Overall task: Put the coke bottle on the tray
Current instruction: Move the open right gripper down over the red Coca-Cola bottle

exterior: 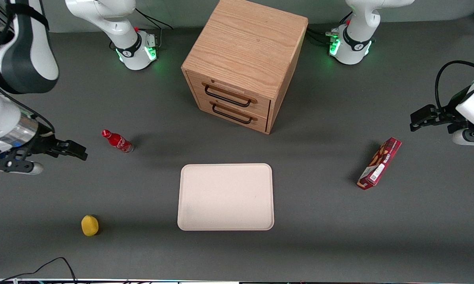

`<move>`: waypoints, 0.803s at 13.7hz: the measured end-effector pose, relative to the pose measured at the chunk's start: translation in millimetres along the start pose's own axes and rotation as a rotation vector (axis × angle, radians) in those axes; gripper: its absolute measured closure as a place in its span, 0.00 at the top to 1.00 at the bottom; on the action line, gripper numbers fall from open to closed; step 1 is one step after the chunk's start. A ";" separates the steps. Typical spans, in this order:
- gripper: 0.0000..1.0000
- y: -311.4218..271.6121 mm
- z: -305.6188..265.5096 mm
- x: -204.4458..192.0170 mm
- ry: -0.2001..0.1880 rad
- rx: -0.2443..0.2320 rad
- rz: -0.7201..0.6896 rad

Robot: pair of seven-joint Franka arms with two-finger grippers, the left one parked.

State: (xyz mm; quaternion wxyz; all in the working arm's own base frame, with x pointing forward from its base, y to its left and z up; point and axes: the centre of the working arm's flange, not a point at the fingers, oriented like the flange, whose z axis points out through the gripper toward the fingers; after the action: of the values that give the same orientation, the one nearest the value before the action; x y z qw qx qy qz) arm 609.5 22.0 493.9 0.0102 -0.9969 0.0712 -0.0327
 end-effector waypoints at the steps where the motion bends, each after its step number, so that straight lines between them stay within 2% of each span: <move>1: 1.00 -0.7 13.2 -6.4 0.008 0.002 -0.003; 3: 1.00 -3.0 39.8 -22.4 0.013 0.003 -0.011; 7: 1.00 -16.3 89.6 -61.1 -0.017 0.000 -0.047; 11: 0.99 -4.8 108.3 -82.0 -0.043 -0.006 -0.140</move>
State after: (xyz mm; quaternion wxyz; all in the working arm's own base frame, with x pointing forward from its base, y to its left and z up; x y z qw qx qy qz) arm 536.4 40.2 380.7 0.0063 -0.9999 0.0012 -0.0116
